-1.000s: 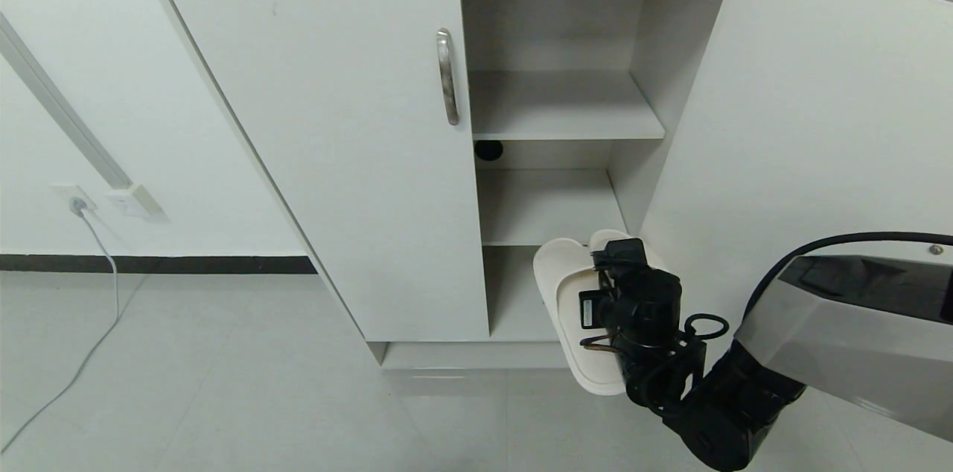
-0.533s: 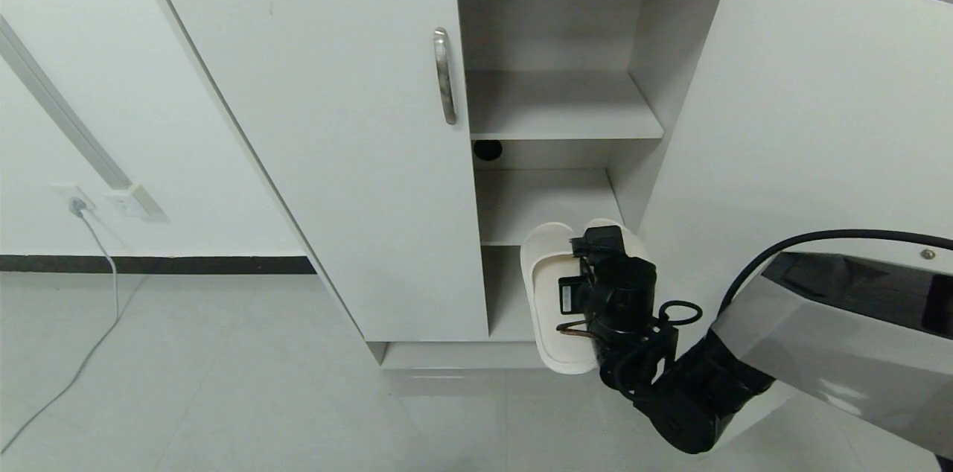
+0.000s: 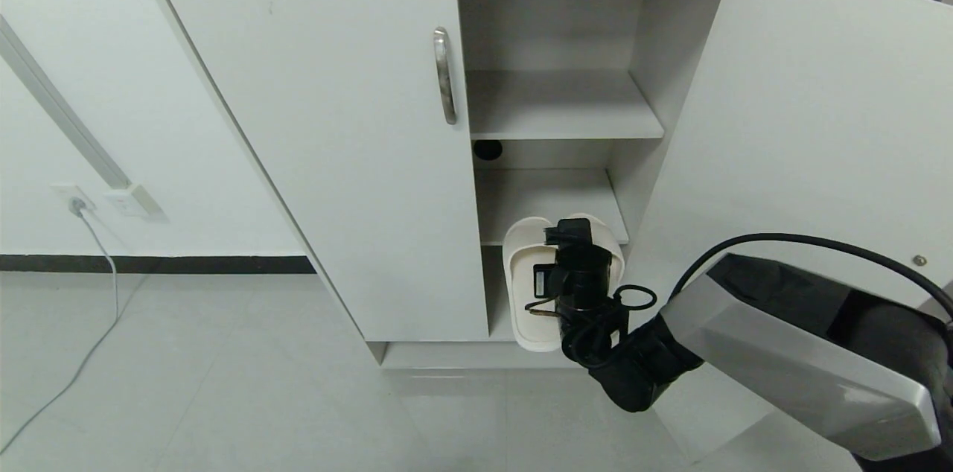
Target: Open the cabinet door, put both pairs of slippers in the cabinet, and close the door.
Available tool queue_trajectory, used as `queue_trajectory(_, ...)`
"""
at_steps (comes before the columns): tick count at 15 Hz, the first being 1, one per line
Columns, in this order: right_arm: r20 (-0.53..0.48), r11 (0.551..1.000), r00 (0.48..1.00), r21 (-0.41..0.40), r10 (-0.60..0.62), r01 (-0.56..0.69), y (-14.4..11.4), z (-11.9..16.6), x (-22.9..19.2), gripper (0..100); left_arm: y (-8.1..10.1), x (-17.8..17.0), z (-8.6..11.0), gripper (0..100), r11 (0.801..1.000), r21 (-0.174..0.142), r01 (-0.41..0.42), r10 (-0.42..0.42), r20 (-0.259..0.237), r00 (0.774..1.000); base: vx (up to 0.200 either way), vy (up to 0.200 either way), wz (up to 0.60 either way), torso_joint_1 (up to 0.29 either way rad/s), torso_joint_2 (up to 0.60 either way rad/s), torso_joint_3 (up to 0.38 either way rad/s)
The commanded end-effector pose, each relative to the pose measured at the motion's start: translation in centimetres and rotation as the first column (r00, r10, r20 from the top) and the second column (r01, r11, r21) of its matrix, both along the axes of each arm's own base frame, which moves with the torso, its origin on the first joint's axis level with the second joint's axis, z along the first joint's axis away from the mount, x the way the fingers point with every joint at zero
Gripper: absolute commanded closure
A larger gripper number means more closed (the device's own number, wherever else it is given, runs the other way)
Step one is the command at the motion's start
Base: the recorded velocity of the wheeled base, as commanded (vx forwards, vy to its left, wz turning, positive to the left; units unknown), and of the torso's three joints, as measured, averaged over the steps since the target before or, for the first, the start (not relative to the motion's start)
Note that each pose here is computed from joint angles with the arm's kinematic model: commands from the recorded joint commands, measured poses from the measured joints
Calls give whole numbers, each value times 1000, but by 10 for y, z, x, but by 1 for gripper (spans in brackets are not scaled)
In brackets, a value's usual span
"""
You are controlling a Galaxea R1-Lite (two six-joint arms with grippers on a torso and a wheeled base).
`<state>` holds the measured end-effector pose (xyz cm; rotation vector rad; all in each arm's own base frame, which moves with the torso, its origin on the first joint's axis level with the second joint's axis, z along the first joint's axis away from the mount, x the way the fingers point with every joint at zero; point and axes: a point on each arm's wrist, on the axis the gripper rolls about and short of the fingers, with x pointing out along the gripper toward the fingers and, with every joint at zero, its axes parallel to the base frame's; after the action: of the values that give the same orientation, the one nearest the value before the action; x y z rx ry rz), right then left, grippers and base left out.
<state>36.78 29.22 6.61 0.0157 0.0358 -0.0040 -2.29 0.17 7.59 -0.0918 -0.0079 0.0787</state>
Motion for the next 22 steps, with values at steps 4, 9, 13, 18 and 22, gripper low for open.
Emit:
queue_trajectory(4, -7, 1000, 1000, -8, 0, 0, 1, -6, 2, 100, 0, 0, 0, 100, 1000, 0, 1, -1, -1, 1000, 200, 0, 0, 2, 2, 2)
queue_trajectory(9, -1, 1000, 1000, -17, 21, -21, 3, -1, -1, 100, 0, 0, 0, 100, 1000, -2, -1, 1, 0, 1000, 120, 0, 0, 3, 1, 0)
queue_trajectory(13, -13, 998, 998, -28, 61, -61, 6, -7, 8, 100, 0, 0, 0, 100, 1000, -2, -1, 1, 0, 1000, 0, 0, 0, 0, 0, 0)
queue_trajectory(18, -20, 999, 999, -30, 40, -41, 9, -4, 42, 100, 0, 0, 0, 100, 1000, -2, -1, 1, 0, 1000, 0, 0, 0, 0, 0, 0)
queue_trajectory(22, -18, 999, 1000, -28, 19, -20, 8, -3, 61, 100, 0, 0, 0, 100, 1000, -2, -1, 1, -1, 1000, 0, 0, 0, 0, 0, 0)
